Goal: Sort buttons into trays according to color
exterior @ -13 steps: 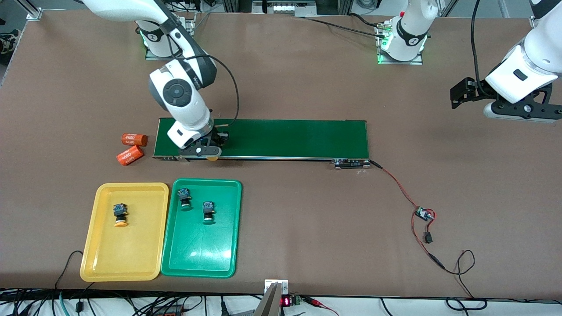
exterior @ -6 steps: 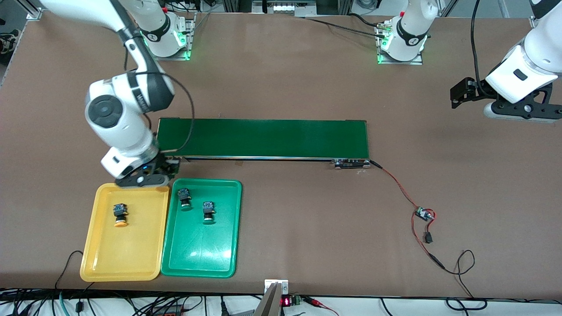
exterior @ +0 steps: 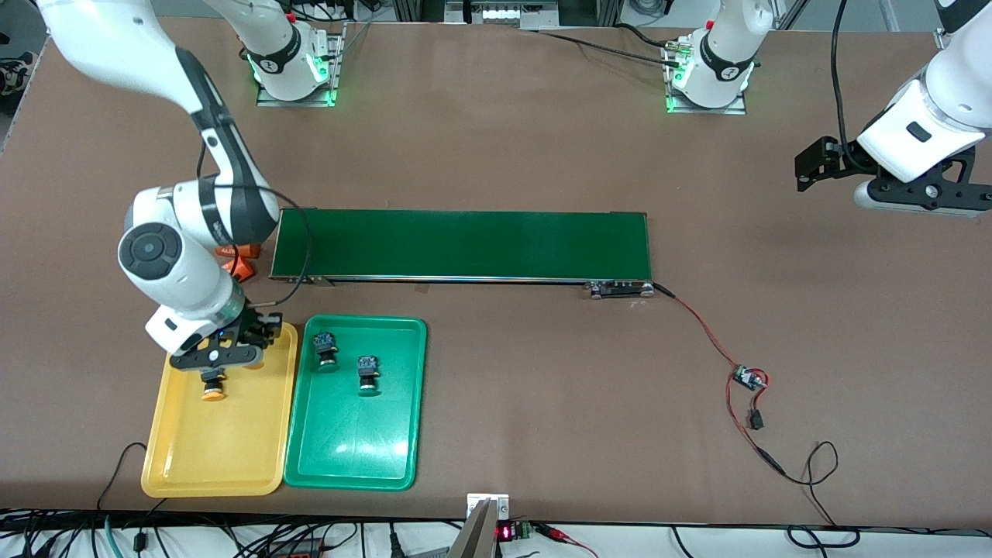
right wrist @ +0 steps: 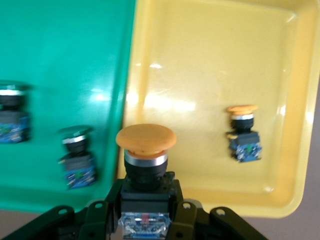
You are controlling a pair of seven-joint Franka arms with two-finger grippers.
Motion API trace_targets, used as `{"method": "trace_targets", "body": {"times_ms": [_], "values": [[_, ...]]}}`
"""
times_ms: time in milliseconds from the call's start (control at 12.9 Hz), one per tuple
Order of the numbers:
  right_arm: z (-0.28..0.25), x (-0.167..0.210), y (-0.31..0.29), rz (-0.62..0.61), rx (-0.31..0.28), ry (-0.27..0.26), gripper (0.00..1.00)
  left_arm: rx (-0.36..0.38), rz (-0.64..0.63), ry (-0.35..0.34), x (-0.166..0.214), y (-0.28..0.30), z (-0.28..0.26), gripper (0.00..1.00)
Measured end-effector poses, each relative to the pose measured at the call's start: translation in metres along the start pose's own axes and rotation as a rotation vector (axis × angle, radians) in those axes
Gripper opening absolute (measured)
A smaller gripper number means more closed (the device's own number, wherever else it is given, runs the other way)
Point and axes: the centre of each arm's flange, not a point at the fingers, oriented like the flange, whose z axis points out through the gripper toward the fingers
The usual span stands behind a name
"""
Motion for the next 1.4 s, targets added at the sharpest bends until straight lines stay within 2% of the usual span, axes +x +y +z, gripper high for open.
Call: {"method": "trace_targets", "body": {"times_ms": [389,622,856,1011,1089,1244,1400], "values": [[0.069,0.004,0.021,-0.038,-0.055,0.077,0.41,0.0,0.0,0.001,0.0,0.0,-0.001,1.0],[0.096,-0.001,0.039,-0.052,-0.091,0.089,0.41,0.0,-0.002,0.001,0.0,-0.001,-0.001,1.0],[0.104,-0.001,0.042,-0.053,-0.091,0.101,0.45,0.0,-0.006,0.0,0.0,-0.003,-0.001,1.0],[0.102,0.0,0.043,-0.051,-0.091,0.107,0.63,0.0,-0.006,0.0,0.0,-0.003,-0.001,1.0],[0.098,0.003,0.044,-0.049,-0.092,0.114,0.77,0.0,-0.005,0.001,0.0,-0.003,-0.001,1.0],[0.087,0.007,0.046,-0.045,-0.096,0.124,0.96,0.0,-0.005,0.001,0.0,-0.003,-0.001,1.0],[0.066,0.008,0.048,-0.028,-0.102,0.092,1.0,0.0,-0.004,0.001,0.0,-0.002,-0.001,1.0]]}}
